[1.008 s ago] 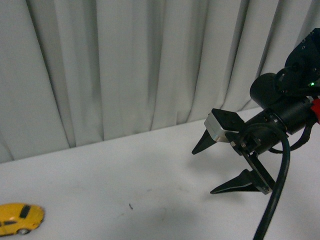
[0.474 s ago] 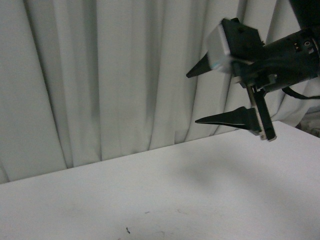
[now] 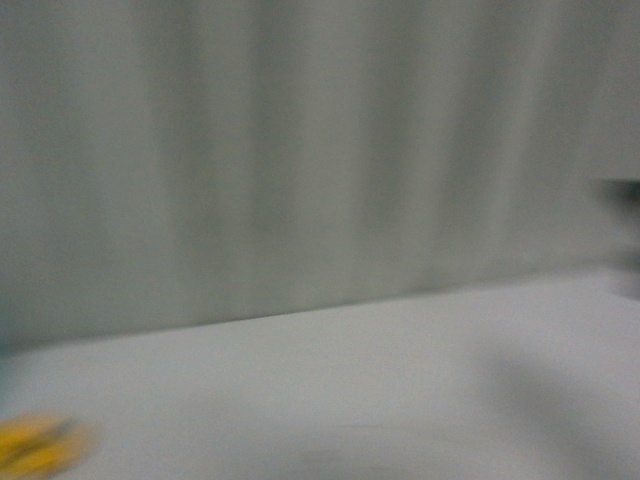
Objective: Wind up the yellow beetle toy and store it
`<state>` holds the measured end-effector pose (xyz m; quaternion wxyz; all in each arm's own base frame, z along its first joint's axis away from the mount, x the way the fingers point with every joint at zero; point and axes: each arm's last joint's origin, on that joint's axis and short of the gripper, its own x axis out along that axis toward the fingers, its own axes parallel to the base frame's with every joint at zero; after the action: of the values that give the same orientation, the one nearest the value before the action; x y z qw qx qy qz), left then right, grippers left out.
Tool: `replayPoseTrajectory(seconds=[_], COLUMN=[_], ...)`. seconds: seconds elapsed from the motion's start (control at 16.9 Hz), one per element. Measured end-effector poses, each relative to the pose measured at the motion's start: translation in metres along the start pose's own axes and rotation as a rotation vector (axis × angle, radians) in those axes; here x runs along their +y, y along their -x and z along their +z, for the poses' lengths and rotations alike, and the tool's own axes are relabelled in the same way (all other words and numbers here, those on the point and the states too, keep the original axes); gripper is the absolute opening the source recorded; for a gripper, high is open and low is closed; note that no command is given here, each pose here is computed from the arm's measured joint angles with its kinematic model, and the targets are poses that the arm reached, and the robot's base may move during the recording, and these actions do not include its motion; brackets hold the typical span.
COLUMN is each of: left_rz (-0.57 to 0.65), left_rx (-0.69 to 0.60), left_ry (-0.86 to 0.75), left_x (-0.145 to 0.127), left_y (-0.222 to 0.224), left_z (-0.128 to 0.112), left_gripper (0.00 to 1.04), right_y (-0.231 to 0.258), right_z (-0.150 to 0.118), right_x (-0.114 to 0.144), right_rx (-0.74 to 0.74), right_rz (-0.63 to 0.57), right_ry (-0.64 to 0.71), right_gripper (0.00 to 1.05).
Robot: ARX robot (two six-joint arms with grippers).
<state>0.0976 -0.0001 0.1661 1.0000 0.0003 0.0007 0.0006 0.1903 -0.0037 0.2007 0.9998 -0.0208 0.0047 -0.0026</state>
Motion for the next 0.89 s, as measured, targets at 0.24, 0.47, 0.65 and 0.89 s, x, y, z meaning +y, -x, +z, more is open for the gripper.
replayPoseTrajectory(seconds=[0.24, 0.47, 0.65, 0.89], left_rz=[-0.003, -0.003, -0.003, -0.003], left_rx=[0.0, 0.0, 0.0, 0.0], left_ry=[0.0, 0.0, 0.0, 0.0], left_x=[0.0, 0.0, 0.0, 0.0], left_y=[0.0, 0.0, 0.0, 0.0], left_z=[0.0, 0.0, 0.0, 0.0], left_gripper=[0.98, 0.98, 0.98, 0.98], right_y=[0.023, 0.04, 0.051, 0.06], right_z=[-0.013, -0.02, -0.026, -0.033], right_x=[0.004, 0.004, 0.005, 0.005], right_rx=[0.001, -0.004, -0.001, -0.009], right_rz=[0.008, 0.008, 0.008, 0.007], right_ry=[-0.023, -0.024, -0.025, -0.027], right_gripper=[0.02, 0.02, 0.02, 0.02])
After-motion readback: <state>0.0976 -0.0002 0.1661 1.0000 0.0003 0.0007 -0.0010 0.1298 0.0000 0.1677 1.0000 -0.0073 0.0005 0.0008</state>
